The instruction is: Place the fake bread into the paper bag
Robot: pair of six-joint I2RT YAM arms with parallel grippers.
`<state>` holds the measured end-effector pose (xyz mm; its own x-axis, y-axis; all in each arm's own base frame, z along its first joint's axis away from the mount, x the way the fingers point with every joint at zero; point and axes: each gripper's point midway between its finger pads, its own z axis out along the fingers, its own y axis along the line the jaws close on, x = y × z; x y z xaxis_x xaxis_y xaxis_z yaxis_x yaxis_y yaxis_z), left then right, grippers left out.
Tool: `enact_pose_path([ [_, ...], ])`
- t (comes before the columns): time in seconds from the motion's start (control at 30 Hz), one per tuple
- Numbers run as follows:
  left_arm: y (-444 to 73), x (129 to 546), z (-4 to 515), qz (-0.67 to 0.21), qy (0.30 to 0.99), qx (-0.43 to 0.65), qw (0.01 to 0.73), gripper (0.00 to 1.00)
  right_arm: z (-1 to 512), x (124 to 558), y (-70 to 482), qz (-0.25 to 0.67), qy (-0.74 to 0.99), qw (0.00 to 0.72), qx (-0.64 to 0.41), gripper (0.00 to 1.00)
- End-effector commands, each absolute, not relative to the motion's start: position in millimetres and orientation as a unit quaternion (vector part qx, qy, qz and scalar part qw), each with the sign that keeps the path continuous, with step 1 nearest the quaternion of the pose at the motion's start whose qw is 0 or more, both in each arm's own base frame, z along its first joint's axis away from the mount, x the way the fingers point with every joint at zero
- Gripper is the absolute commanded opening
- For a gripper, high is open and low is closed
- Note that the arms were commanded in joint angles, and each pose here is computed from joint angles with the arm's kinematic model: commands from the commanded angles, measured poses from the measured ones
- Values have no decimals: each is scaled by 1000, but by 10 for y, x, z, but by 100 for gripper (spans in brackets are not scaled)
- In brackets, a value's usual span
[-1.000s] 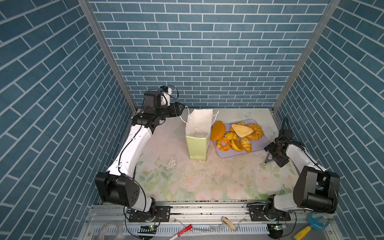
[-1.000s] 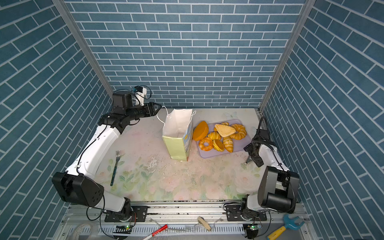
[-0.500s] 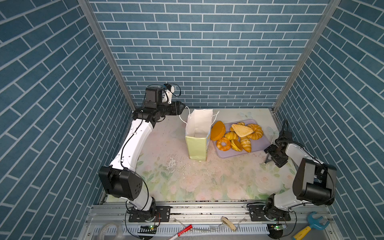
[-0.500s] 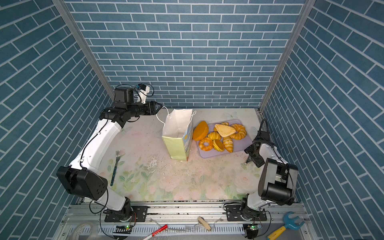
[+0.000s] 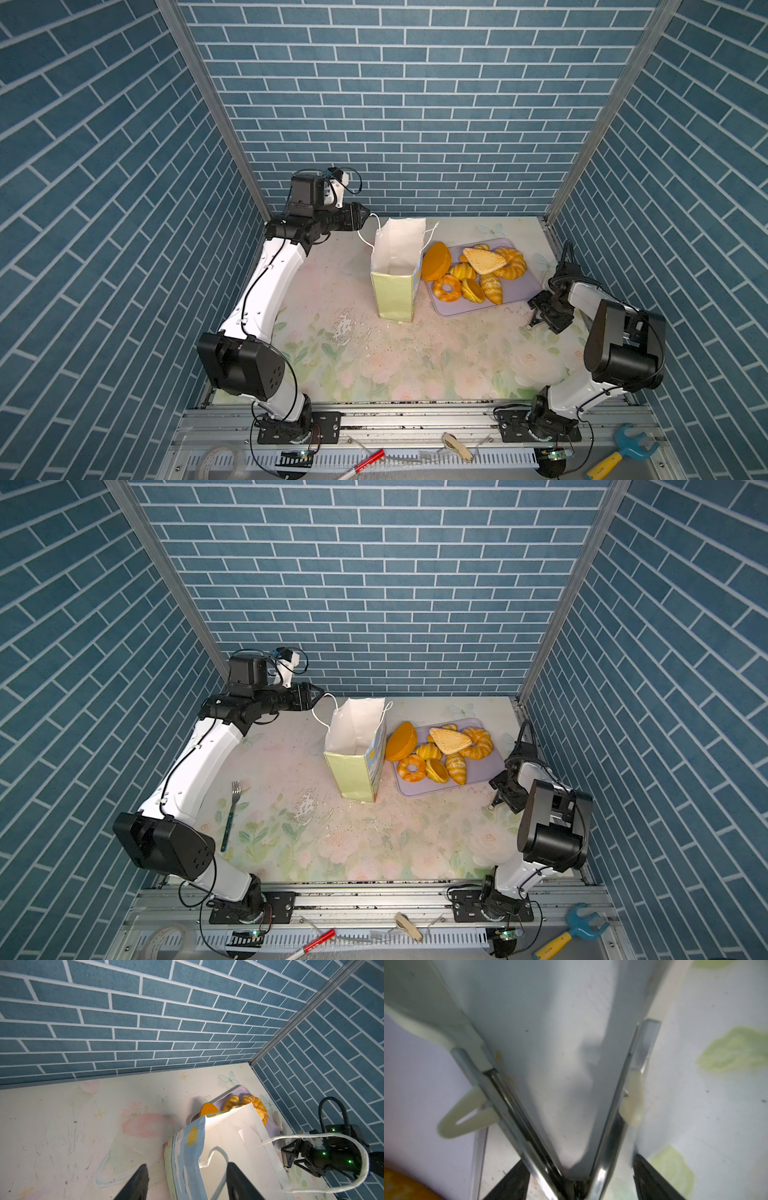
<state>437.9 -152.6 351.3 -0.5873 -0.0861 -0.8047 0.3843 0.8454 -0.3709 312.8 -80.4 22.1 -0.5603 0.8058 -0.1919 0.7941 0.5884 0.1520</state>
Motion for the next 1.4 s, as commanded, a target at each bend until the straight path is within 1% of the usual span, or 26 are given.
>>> enact_pose_path([
  [0.0,-1494,4389,3588,-255,849,89,455,61,135,3099,-855,7,888,105,448,76],
  [0.1,-1483,4396,3602,-253,848,86,458,61,96,3081,-871,2,888,101,448,73],
  [0.23,-1474,4411,3610,-250,847,84,461,61,68,3073,-870,1,890,100,444,62],
  [0.33,-1461,4429,3629,-247,846,82,464,61,84,3038,-881,-5,894,101,437,53],
  [0.43,-1456,4439,3634,-244,847,83,466,61,160,2979,-900,-14,896,111,429,49],
  [0.7,-1402,4486,3741,-232,843,82,479,61,608,2841,-933,-34,913,149,379,47],
  [0.9,-1351,4496,3780,-225,843,82,481,62,1153,2890,-863,-19,926,223,305,47],
  [1.0,-1333,4504,3791,-222,844,82,482,62,1409,2893,-823,-13,929,247,276,46],
  [1.37,-1334,4502,3855,-224,840,84,488,62,2117,2947,-529,45,947,268,173,46],
])
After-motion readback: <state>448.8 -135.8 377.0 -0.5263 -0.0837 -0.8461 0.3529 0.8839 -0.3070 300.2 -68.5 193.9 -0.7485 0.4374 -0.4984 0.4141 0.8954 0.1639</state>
